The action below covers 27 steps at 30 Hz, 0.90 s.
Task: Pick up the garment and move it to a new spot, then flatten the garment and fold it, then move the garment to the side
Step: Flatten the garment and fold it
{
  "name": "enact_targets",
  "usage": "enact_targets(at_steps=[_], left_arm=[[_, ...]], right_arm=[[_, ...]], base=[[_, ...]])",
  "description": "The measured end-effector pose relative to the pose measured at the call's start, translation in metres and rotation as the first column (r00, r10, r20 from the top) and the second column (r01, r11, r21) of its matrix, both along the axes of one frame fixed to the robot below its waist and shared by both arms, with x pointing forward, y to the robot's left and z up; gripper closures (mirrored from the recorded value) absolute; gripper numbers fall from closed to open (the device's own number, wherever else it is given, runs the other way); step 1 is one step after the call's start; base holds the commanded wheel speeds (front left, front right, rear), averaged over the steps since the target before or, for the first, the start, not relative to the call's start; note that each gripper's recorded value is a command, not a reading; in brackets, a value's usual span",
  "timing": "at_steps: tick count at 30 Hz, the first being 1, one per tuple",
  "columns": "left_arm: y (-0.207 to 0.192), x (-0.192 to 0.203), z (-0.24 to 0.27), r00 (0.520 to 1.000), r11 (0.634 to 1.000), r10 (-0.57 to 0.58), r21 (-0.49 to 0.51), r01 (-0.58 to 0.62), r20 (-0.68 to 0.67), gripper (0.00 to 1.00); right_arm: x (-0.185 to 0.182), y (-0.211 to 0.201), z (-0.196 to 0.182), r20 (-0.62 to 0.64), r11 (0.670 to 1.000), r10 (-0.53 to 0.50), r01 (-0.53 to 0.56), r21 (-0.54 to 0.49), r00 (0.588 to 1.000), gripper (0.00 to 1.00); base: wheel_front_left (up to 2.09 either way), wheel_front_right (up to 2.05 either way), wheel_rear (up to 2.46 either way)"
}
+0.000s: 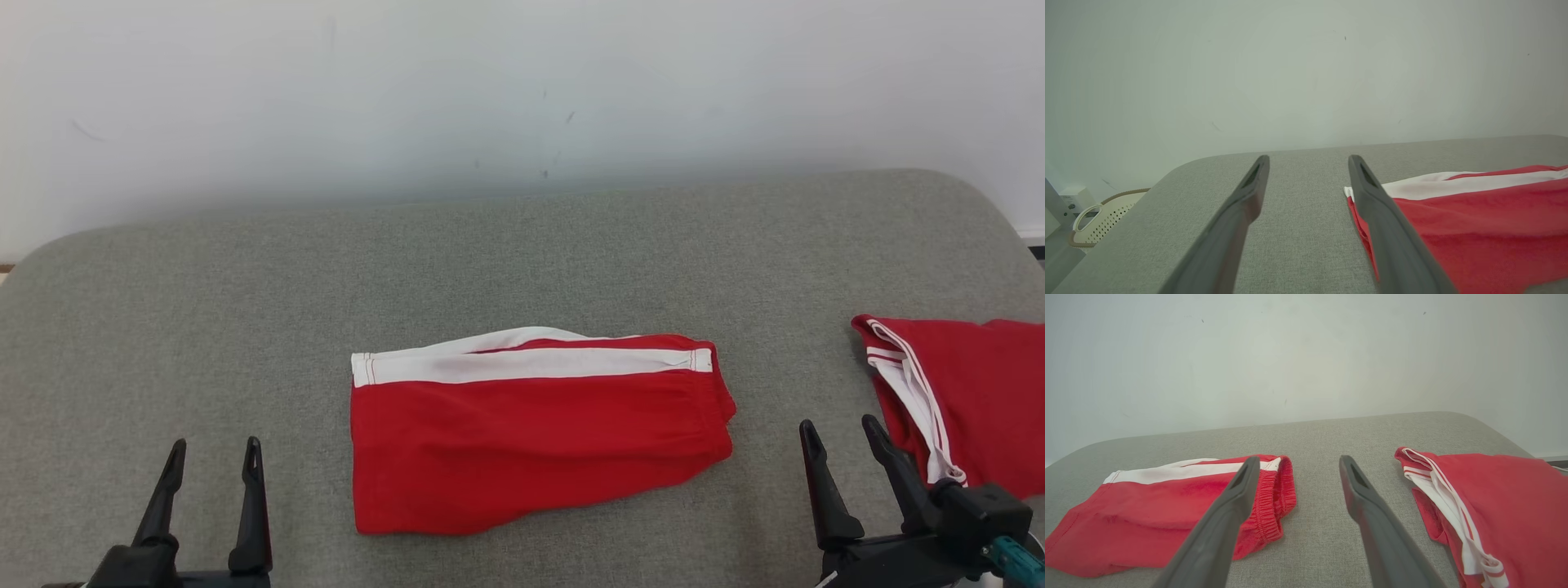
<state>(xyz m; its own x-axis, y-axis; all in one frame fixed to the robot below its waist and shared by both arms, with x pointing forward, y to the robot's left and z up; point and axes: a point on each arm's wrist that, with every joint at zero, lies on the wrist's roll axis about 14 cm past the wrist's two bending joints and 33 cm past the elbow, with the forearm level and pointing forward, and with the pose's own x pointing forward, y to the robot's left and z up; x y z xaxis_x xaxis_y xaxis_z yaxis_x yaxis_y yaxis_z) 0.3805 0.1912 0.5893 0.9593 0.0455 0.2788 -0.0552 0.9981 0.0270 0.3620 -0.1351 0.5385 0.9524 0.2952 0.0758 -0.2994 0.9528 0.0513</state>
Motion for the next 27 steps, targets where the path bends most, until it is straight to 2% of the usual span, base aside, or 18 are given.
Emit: enact_targets(at_steps=[12,27], left_arm=[[-0.003,0.004,0.006,0.999,0.999,0.003,-0.040,-0.002,0.032,0.00],[0.012,0.017,-0.009,0.998,0.996,0.056,-0.064,-0.055,0.005,0.00]], right_arm=[[0.019,0.011,-0.014,-0.043,0.999,0.047,-0.047,-0.009,0.998,0.00],[0.059,0.049,-0.102,-0.278,0.986,0.155,-0.164,-0.012,0.948,0.00]], base=[[0.00,0.00,0.00],[0.00,0.00,0.00]])
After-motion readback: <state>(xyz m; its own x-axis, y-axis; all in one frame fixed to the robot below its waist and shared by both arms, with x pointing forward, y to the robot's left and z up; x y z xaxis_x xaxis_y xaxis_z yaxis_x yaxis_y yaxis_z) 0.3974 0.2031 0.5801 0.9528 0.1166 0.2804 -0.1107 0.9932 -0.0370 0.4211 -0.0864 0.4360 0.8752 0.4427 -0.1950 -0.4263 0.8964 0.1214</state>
